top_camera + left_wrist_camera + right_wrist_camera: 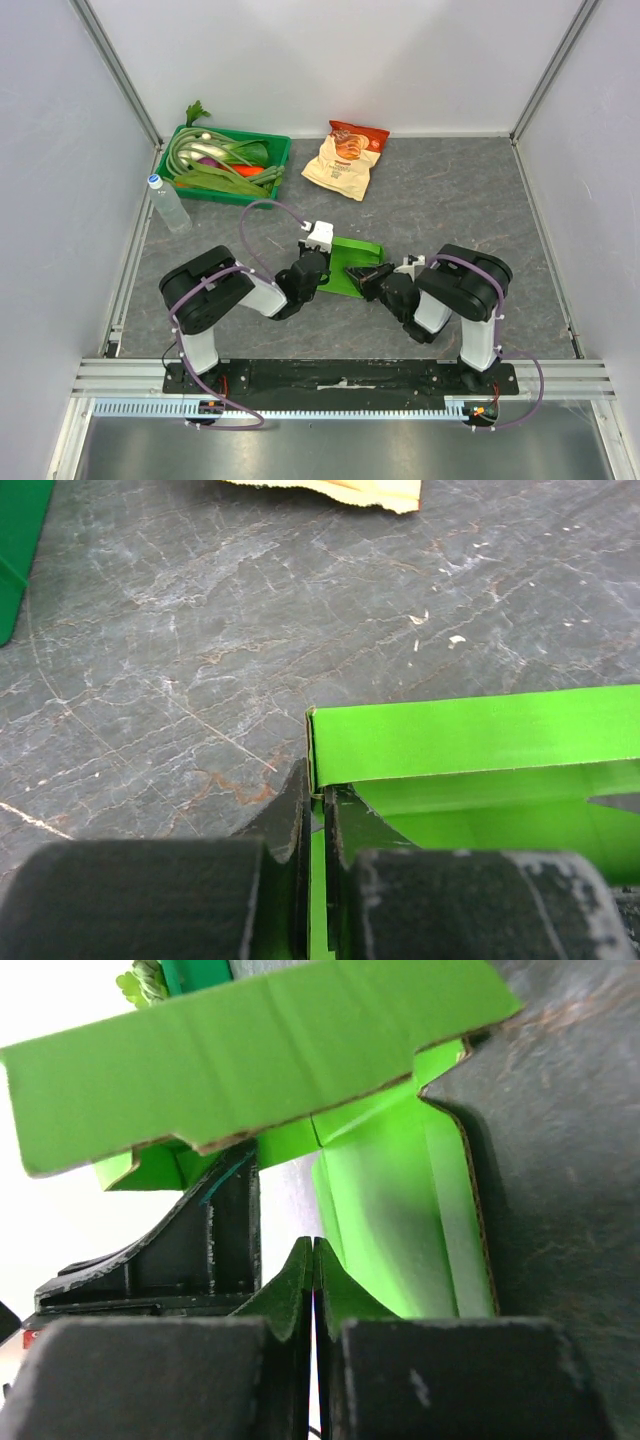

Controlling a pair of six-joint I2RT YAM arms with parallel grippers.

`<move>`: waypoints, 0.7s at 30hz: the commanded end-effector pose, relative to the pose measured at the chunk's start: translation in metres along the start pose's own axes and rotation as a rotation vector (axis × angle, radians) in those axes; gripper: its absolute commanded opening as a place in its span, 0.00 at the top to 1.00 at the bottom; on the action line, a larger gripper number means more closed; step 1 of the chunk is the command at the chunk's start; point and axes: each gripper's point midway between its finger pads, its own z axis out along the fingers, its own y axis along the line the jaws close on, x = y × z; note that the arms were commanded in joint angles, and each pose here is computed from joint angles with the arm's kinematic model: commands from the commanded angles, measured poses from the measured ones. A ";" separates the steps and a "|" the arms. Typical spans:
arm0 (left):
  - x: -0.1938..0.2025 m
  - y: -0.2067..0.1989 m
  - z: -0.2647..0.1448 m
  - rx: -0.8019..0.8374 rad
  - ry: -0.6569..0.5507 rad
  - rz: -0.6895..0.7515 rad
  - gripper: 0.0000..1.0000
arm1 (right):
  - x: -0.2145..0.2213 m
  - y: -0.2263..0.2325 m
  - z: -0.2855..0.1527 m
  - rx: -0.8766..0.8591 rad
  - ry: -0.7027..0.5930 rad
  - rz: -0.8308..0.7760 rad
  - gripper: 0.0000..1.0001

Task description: Fold the paper box

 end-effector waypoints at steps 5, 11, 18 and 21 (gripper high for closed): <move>0.002 -0.013 -0.020 0.176 -0.075 -0.006 0.98 | -0.003 0.043 -0.020 -0.103 0.004 -0.194 0.75; 0.007 -0.009 -0.028 0.171 -0.049 -0.053 0.73 | -0.007 0.072 -0.018 -0.055 -0.033 -0.360 0.34; -0.004 -0.004 -0.044 0.197 -0.043 -0.080 0.52 | 0.000 0.091 -0.021 -0.067 -0.002 -0.324 0.29; -0.003 0.002 -0.052 0.198 -0.036 -0.088 0.50 | 0.001 0.089 -0.024 -0.052 0.003 -0.286 0.27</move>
